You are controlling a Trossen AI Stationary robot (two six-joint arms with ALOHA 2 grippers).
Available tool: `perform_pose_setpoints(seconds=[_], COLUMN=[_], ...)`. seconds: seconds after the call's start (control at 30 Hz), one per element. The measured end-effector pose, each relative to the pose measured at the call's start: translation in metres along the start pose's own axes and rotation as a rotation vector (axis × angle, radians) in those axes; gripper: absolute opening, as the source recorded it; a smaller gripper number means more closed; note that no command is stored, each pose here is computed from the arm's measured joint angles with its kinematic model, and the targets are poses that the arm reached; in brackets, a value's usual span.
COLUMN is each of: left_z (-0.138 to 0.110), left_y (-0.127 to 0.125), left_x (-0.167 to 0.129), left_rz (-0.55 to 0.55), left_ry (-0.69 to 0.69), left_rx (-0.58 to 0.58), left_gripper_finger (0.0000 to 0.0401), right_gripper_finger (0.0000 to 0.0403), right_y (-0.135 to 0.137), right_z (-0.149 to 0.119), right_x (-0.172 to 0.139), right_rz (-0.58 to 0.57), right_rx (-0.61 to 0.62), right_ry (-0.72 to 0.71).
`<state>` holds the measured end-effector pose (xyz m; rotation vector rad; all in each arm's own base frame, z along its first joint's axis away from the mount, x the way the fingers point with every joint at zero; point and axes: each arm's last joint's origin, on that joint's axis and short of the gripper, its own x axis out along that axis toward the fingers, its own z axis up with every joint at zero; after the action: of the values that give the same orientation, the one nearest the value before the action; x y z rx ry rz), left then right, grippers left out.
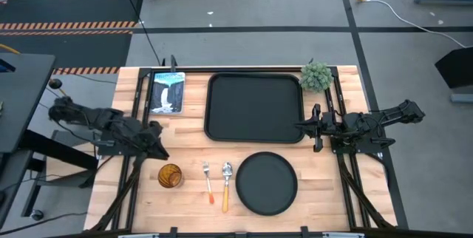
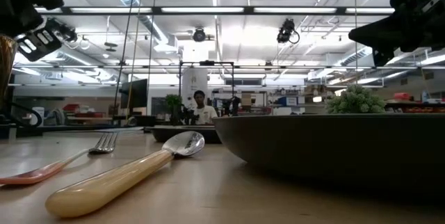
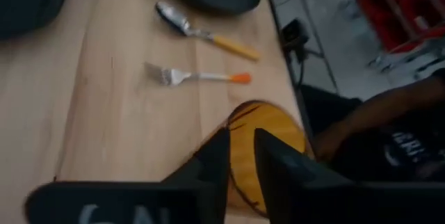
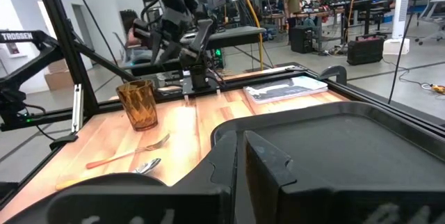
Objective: Pick and place plate/cup/fork/spoon on tray
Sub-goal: Put the orange cup on the top right side of the black tray
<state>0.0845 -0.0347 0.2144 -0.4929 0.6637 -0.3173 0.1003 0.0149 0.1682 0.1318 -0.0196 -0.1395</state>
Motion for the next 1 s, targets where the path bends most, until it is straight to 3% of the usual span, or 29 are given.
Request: perform_pose_setpoints(seconds=[0.2, 0.33, 1.0], left_z=[-0.001, 0.005, 0.028], left_y=[-0.001, -0.008, -0.047], left_x=[0.015, 0.017, 0.037], left_rz=[0.012, 0.041, 0.253], left_ry=[0.145, 0.195, 0.324], left_rx=[-0.056, -0.041, 0.07], left_gripper_finger=[0.0141, 0.0162, 0.0165], right_gripper_finger=[0.0034, 0.0034, 0.0034], right_y=[0.0, 0.0, 0.0], right_z=[0.0, 0.0, 0.0], right_x=[0.0, 0.0, 0.0], right_rz=[0.0, 0.0, 0.0], right_rx=[0.0, 0.0, 0.0], right_ry=[0.0, 0.0, 0.0])
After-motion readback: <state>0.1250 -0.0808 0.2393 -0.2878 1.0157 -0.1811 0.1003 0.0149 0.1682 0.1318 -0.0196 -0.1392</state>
